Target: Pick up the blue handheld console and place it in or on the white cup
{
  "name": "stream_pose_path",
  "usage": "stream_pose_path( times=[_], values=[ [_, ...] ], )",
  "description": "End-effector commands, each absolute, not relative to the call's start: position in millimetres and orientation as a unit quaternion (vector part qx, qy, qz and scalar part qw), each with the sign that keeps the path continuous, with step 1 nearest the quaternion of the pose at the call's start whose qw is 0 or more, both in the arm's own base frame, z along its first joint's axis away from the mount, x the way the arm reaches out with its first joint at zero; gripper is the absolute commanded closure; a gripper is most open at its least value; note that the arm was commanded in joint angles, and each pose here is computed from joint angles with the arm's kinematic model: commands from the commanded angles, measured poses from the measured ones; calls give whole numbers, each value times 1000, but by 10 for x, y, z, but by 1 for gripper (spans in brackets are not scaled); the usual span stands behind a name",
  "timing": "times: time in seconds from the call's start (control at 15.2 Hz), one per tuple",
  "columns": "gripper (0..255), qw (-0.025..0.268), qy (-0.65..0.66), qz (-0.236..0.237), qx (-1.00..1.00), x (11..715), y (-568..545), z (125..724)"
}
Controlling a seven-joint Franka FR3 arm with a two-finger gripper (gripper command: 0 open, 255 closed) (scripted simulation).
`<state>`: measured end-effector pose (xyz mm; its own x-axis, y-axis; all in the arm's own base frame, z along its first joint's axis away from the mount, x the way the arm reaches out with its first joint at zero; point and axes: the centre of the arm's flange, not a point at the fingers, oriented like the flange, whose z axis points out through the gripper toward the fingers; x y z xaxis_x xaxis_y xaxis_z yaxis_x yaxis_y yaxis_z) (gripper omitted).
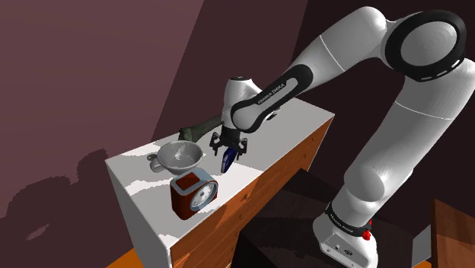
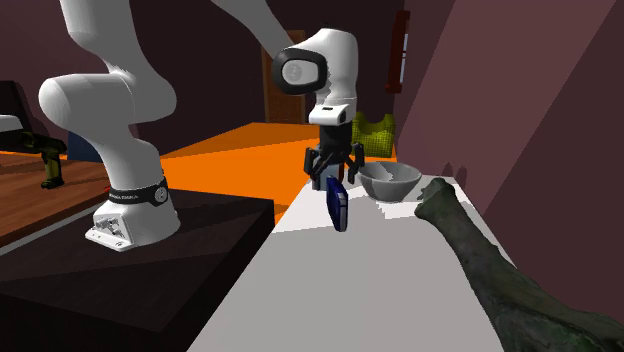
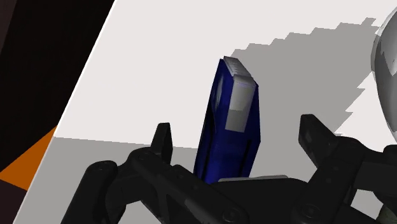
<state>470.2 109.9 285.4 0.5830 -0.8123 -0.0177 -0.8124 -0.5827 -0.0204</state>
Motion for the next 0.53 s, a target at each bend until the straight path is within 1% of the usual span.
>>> stream_pose_path(
  times=[0.0, 0.4, 0.46],
  values=[
    [0, 13, 457, 3, -890, 4700, 1114, 2818],
    [0, 13, 457, 3, -890, 4700, 1113, 2818],
    [255, 13, 457, 3, -890, 4700, 1113, 2818]
  ],
)
